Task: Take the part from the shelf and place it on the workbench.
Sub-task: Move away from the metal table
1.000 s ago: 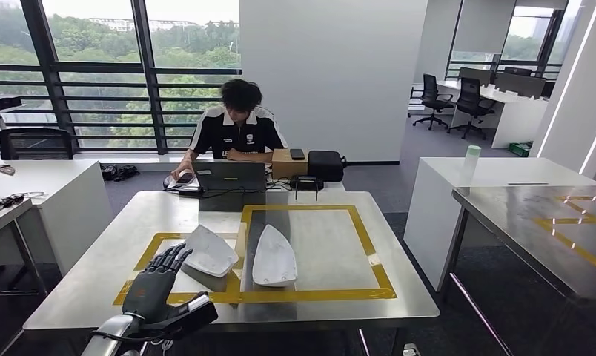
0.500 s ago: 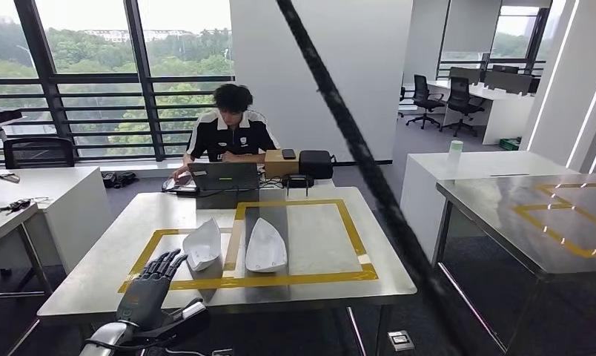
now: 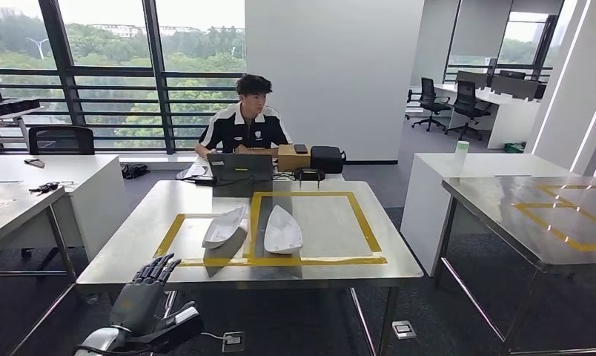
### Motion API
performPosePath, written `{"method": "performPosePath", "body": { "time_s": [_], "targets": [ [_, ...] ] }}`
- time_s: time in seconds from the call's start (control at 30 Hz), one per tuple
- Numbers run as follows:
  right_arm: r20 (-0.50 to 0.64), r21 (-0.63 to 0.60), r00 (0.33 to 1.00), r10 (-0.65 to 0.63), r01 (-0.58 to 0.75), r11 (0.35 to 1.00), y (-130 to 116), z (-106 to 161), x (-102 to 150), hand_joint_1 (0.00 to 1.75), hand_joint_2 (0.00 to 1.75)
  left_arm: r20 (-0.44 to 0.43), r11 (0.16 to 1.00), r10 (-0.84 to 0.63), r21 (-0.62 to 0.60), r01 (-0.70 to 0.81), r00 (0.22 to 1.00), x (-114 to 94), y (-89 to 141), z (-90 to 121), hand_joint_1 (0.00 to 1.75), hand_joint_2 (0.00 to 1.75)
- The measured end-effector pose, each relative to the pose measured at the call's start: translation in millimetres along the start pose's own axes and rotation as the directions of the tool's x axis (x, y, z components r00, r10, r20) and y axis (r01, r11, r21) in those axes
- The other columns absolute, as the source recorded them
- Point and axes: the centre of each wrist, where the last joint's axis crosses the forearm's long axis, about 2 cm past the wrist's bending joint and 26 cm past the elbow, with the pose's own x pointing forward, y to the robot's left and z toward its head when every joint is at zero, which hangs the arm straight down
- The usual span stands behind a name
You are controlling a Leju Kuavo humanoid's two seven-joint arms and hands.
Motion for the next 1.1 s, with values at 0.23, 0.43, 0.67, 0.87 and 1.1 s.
{"method": "performPosePath", "body": {
  "time_s": [0.23,0.43,0.67,0.87,1.1],
  "targets": [
    [0.003,0.0,1.0,0.004,-0.004,1.0,-1,0,3,0.0,0.0,-0.006,1.0,0.004,-0.009,-0.004,1.0,-4,-5,6,0.0,0.0],
    [-0.002,-0.001,1.0,0.012,-0.012,1.0,-1,0,4,0.0,0.0,-0.017,1.0,-0.002,-0.011,0.002,1.0,-11,-6,11,0.0,0.0],
    [-0.004,0.0,1.0,0.016,-0.016,1.0,-1,0,2,0.0,0.0,-0.027,1.0,0.001,-0.024,-0.001,1.0,-18,-12,20,0.0,0.0],
    [-0.004,0.001,1.0,0.024,-0.024,1.0,-1,0,3,0.0,0.0,0.012,1.0,0.023,-0.014,-0.023,1.0,-19,-11,22,0.0,0.0],
    [-0.013,0.013,0.999,0.035,-0.035,0.999,-1,1,-1,0.0,0.0,0.088,0.994,0.107,-0.032,-0.105,0.99,-22,-26,41,0.0,0.0]
  ]
}}
